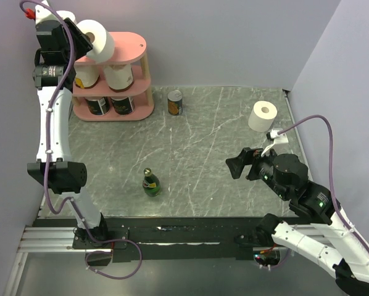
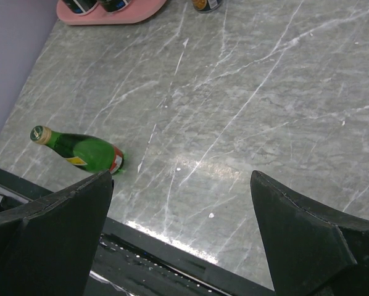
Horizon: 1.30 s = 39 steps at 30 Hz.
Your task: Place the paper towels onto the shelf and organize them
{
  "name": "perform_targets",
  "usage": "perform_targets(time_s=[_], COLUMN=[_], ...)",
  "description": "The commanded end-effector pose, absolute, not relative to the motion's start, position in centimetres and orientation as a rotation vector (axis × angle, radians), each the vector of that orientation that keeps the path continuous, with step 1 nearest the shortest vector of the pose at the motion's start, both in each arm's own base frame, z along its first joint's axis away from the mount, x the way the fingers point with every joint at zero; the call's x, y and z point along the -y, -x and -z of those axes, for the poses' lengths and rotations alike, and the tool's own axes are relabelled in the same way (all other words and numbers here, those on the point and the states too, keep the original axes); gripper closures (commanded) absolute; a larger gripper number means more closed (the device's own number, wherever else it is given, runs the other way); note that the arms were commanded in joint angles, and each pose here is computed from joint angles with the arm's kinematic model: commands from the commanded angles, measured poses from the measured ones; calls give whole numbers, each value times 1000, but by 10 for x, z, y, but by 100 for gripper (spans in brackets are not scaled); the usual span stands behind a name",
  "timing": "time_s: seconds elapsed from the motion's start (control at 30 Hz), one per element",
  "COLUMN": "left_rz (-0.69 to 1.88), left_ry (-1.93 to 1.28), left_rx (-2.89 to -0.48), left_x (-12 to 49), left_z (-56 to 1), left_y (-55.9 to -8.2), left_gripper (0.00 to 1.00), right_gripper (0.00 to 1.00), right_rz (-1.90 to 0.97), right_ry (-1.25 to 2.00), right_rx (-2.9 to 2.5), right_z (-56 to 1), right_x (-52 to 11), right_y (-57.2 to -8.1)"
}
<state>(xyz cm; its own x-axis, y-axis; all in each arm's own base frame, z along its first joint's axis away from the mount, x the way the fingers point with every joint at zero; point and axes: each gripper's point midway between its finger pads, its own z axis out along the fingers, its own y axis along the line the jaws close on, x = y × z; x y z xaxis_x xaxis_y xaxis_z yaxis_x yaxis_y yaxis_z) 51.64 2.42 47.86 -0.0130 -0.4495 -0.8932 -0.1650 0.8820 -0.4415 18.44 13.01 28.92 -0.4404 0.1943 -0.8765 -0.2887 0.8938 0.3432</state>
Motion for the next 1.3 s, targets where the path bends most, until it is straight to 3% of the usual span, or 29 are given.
perform_targets(time_s=[0.0, 0.53, 0.97, 1.27], left_rz=[313, 319, 321, 302], left_ry=[461, 480, 463, 442], left_rx=[-1418, -1422, -1376, -1373], left_x=[-26, -42, -45, -45], left_z=[-531, -514, -528, -533], left_y=[-517, -542, -542, -526], left_gripper=[53, 48, 31, 31], right_gripper=[0, 0, 1, 1], right_rz=[-539, -501, -491, -491], right_ry=[47, 66, 76, 69], right_rx=[-1913, -1913, -1908, -1899], right_z=[-307, -310, -311, -311], right_x=[-127, -130, -133, -131], right_y=[-189, -197, -202, -201])
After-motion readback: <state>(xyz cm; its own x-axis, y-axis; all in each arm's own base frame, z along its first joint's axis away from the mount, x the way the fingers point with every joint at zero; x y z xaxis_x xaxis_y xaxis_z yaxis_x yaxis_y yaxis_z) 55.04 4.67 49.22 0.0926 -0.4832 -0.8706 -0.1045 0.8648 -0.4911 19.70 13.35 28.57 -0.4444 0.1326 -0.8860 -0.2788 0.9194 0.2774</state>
